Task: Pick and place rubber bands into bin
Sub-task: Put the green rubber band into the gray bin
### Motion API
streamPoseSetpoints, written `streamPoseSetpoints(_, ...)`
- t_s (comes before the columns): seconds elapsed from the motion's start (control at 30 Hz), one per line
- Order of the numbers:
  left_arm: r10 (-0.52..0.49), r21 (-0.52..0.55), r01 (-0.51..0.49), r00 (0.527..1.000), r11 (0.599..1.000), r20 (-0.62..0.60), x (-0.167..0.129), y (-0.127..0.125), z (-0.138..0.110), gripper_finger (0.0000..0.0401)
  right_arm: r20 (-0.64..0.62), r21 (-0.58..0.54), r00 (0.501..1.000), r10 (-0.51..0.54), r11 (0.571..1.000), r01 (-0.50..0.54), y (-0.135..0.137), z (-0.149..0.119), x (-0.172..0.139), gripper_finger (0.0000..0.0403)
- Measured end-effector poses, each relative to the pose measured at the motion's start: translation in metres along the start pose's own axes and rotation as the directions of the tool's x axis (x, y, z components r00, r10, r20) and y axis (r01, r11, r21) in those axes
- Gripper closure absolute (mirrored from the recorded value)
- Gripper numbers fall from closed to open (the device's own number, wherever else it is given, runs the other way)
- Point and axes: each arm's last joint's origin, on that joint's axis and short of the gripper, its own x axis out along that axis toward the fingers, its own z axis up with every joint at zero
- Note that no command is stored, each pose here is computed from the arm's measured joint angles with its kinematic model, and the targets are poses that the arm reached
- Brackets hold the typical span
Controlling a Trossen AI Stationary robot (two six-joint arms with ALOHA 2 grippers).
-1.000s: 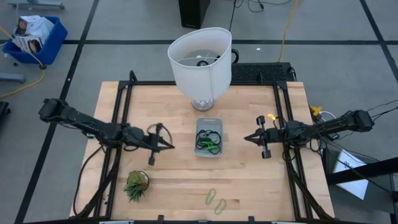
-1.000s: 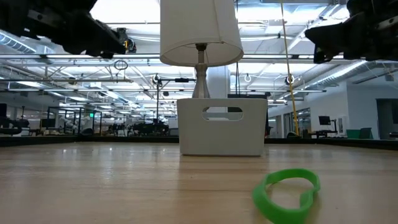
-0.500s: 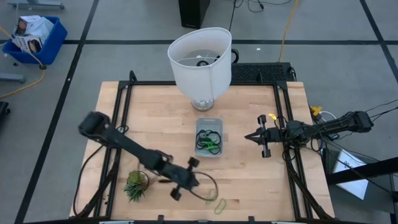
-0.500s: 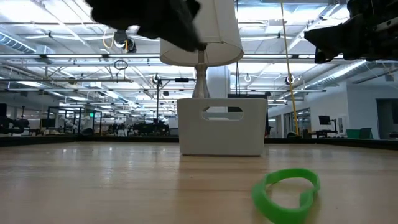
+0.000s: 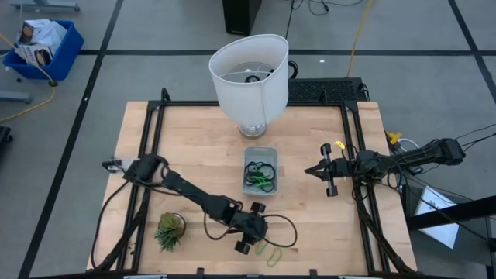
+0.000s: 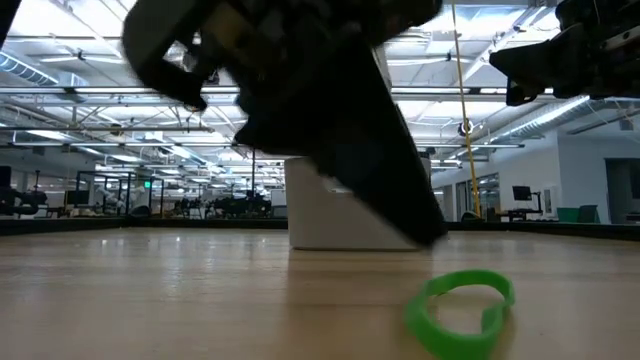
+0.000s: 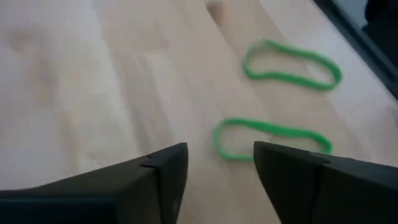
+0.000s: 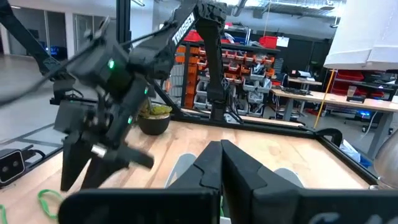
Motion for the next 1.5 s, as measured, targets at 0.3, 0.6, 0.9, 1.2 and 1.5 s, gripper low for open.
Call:
streamPoseSetpoints(0.3,-0.039,-0.027,0.040,0.998,0.999,0.040,0.029,-0.009,-0.012,0.0199,-0.005,0.002,1.000,0.002,1.000,-0.002,0.000,-0.001,0.000,0.0403)
streamPoseSetpoints(0.6,0.020,-0.038,-0.019,0.999,0.999,0.027,0.044,-0.002,-0.022,0.0232,-0.006,0.005,1.000,0.003,1.000,-0.003,0.000,-0.001,0.000,0.0403)
streamPoseSetpoints(0.9,-0.006,0.037,0.004,0.999,0.999,0.031,0.042,-0.010,-0.021,0.0380,-0.013,0.004,1.000,0.004,1.000,-0.004,0.000,-0.001,0.000,0.0403)
streamPoseSetpoints(1.2,0.037,0.038,-0.039,0.997,0.999,0.072,0.019,-0.010,-0.004,0.0351,-0.028,0.004,1.000,0.006,1.000,-0.005,0.000,-0.003,0.000,0.0403)
streamPoseSetpoints(1.5,0.072,0.026,-0.074,0.995,0.997,0.067,0.021,-0.003,-0.005,0.0276,-0.028,0.015,1.000,0.005,1.000,-0.005,0.000,-0.003,0.000,0.0403)
